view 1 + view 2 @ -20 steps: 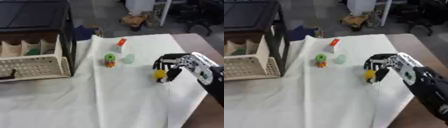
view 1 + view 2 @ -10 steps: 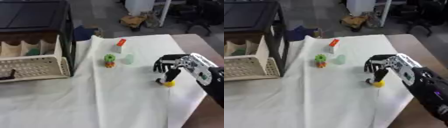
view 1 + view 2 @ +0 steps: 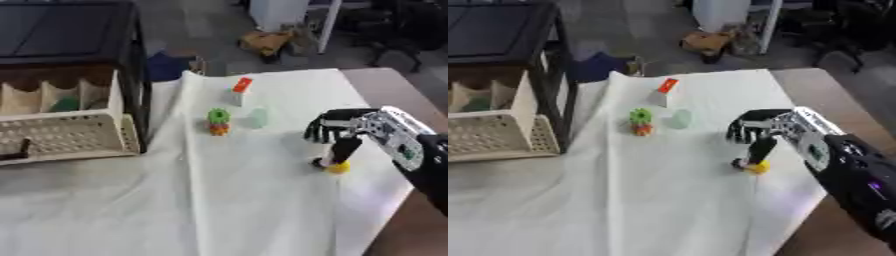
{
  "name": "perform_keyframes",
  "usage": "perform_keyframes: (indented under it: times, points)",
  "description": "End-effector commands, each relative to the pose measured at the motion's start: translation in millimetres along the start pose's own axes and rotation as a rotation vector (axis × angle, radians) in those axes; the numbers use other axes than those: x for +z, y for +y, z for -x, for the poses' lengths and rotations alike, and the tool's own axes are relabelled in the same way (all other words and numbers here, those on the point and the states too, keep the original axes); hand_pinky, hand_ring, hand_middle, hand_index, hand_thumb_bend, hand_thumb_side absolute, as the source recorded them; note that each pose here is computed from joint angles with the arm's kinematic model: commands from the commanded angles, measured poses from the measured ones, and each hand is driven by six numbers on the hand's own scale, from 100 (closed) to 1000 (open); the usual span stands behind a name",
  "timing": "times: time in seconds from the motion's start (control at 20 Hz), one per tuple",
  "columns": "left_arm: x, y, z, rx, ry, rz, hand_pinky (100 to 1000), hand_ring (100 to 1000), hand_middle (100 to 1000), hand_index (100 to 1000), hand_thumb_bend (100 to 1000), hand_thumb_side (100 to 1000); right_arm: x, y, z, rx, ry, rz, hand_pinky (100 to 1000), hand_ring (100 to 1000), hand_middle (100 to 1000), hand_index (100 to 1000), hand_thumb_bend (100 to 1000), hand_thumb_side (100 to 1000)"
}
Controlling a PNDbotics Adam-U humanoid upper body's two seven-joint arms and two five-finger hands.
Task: Pick up objects from table and place into drawer.
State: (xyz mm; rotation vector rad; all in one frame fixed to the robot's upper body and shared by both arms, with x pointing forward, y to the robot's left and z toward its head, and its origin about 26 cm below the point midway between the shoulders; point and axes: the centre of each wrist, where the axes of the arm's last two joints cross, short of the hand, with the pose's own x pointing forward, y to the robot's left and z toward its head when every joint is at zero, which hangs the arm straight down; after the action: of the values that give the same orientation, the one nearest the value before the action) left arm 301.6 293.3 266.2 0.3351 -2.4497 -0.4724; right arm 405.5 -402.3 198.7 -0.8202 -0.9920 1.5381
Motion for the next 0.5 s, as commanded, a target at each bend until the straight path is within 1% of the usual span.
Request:
perform_keyframes:
  times: [0.05, 0.1, 0.5]
  points:
    - [-3, 6.1, -6, -0.016, -0.024, -0.004, 338, 330, 356, 588, 100, 1000, 14, -20.4, 6, 0.034, 0.028, 0.062, 649, 746, 708, 859, 426, 329]
    - [-3, 6.2, -6, -0.017, -0.023, -0.004, 338, 330, 356, 588, 100, 1000, 15, -21.3, 6, 0.033, 0.028, 0.068, 648, 745, 707, 858, 449, 321]
    - [-3, 8.0, -6, -0.025, -0.021, -0.006, 337, 330, 356, 587, 100, 1000, 31, -29.2, 8, 0.035, 0.038, 0.112, 635, 730, 689, 841, 460, 347]
